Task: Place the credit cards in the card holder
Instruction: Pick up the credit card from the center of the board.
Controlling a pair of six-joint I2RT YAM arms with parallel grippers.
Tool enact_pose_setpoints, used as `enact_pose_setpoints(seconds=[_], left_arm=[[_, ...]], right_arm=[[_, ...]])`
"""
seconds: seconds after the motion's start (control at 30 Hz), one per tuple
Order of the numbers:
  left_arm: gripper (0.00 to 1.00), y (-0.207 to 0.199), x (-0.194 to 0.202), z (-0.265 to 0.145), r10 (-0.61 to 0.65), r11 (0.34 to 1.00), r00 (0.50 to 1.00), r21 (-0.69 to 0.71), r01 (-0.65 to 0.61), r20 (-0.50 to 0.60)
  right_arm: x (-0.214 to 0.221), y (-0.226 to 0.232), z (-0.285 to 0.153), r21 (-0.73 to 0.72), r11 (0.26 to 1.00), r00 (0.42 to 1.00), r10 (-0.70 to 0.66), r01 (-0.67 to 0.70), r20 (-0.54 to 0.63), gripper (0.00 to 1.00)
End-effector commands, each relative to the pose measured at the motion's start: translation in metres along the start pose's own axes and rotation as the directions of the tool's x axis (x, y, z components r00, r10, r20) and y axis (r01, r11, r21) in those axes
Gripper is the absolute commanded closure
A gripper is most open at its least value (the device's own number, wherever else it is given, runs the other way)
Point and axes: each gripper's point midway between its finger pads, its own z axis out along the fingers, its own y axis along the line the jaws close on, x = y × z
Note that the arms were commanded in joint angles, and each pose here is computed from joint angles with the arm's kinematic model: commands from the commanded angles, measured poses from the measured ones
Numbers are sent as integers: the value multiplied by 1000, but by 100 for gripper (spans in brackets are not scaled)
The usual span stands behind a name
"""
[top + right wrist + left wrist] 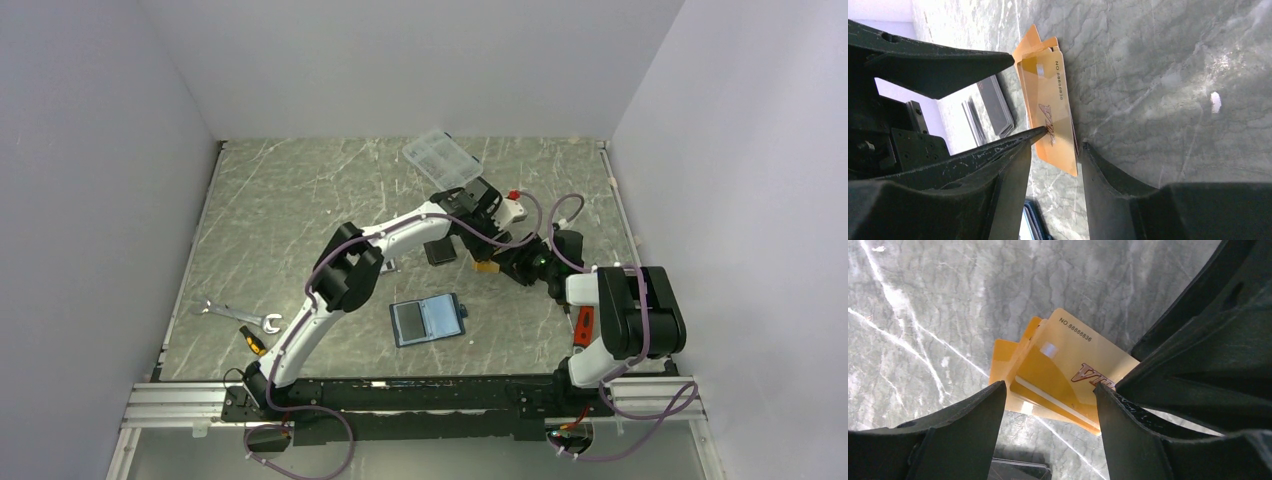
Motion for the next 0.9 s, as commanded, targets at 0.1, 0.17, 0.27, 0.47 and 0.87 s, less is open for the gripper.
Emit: enact_pose_setpoints(seconds=[0.1,0.17,0.27,0.47,0.87], left_arm=[[29,-21,15,0,6,998,998,55,-2,-69],[29,-17,11,-11,-28,997,998,71,31,-50],[29,-4,-2,-32,-92,992,996,93,91,10],[28,13,-23,-55,-113,991,989,82,106,90],[29,21,-15,-23,-82,997,994,12,81,72]], right_arm=[[18,-29,-2,95,995,999,41,-38,-34,54],[14,-33,-7,108,993,999,41,-39,-15,54],[8,-37,-11,114,992,998,56,-57,9,55],[5,-37,-8,104,992,997,78,-78,9,57],[-7,-18,-4,37,998,998,55,-55,7,64]])
